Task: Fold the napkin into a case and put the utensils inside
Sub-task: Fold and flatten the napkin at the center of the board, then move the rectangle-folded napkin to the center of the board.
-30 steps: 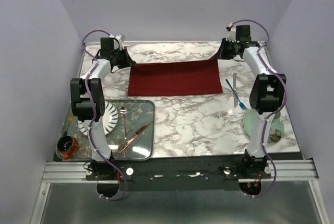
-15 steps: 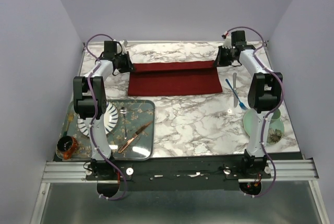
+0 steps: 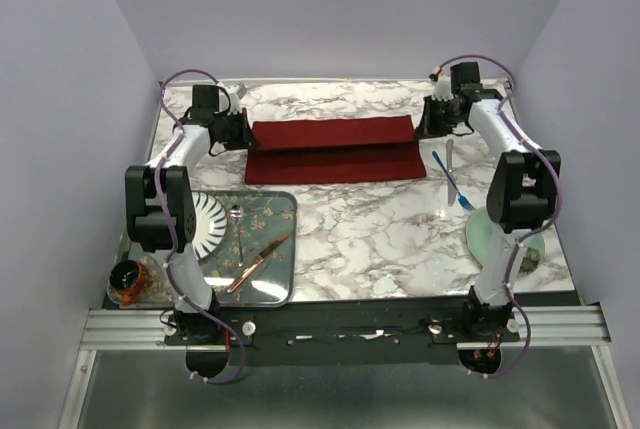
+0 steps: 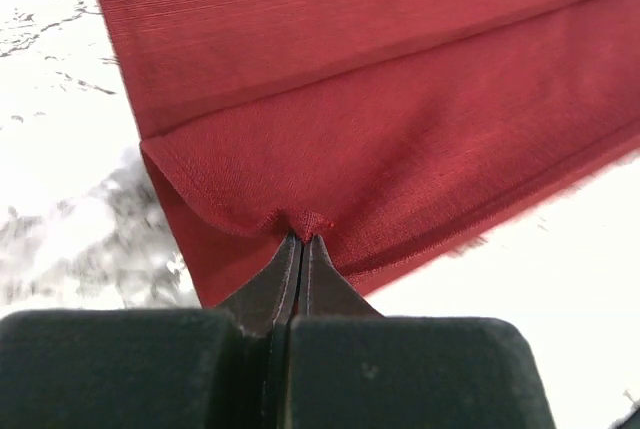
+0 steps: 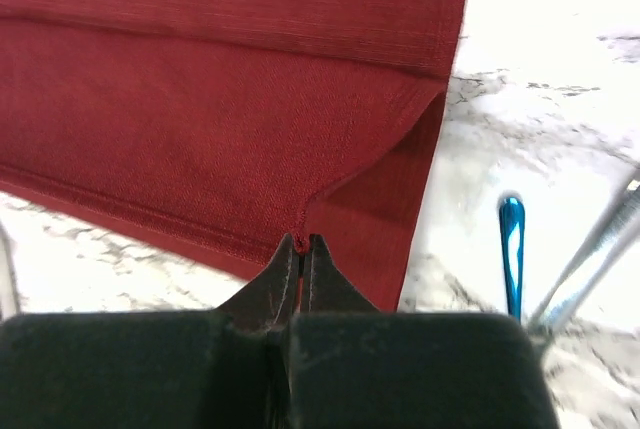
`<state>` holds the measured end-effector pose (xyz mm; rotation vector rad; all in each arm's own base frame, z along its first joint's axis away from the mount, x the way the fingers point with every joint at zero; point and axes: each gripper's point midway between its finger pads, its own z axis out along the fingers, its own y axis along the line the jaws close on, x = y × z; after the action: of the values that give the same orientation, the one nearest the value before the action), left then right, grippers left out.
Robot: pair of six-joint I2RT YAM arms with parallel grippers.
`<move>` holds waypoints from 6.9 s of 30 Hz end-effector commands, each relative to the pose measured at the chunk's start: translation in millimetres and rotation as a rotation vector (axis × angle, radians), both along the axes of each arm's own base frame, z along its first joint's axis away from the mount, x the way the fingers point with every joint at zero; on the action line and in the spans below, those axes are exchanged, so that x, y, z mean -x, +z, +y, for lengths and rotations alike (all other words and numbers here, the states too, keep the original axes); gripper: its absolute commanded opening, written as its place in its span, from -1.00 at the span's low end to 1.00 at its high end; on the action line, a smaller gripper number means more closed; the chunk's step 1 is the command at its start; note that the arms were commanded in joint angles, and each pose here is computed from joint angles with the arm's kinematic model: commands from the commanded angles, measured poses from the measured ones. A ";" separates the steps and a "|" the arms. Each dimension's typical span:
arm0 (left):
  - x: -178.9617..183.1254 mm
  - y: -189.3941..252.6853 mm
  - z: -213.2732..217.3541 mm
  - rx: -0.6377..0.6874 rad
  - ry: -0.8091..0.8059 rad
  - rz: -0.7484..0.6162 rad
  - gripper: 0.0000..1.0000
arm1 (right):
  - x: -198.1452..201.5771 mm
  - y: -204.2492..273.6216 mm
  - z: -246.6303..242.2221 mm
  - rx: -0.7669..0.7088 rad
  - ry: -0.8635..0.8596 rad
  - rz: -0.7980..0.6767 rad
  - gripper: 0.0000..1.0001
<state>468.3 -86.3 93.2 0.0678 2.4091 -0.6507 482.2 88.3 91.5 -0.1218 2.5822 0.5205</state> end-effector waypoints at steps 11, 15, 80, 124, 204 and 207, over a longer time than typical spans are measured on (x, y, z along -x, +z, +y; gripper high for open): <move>99.3 131.1 28.9 -0.027 0.039 -0.248 -1.00 | 92.0 115.2 -36.2 0.049 -0.047 -0.209 -0.99; 120.8 124.8 29.2 -0.032 0.053 -0.212 -1.00 | 102.5 111.5 -40.9 0.073 -0.063 -0.189 -0.99; -87.6 -73.2 10.0 -0.356 -0.039 0.148 0.54 | -76.9 -50.7 -11.6 0.056 0.026 0.045 0.96; -59.4 -79.9 -2.1 -0.411 -0.125 0.224 0.21 | -68.5 -52.4 1.2 0.237 0.238 0.008 0.12; -44.7 -83.8 -60.4 -0.502 -0.258 0.210 -0.48 | 169.2 -75.9 58.4 0.259 0.794 0.597 -0.69; -51.2 -73.1 -68.4 -0.455 -0.257 0.175 -0.30 | 202.8 -73.5 86.9 0.117 0.824 0.660 -0.70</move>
<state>511.9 -154.9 31.8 0.5264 2.7096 -0.2025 341.5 132.9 17.0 -1.2454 3.0511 0.3895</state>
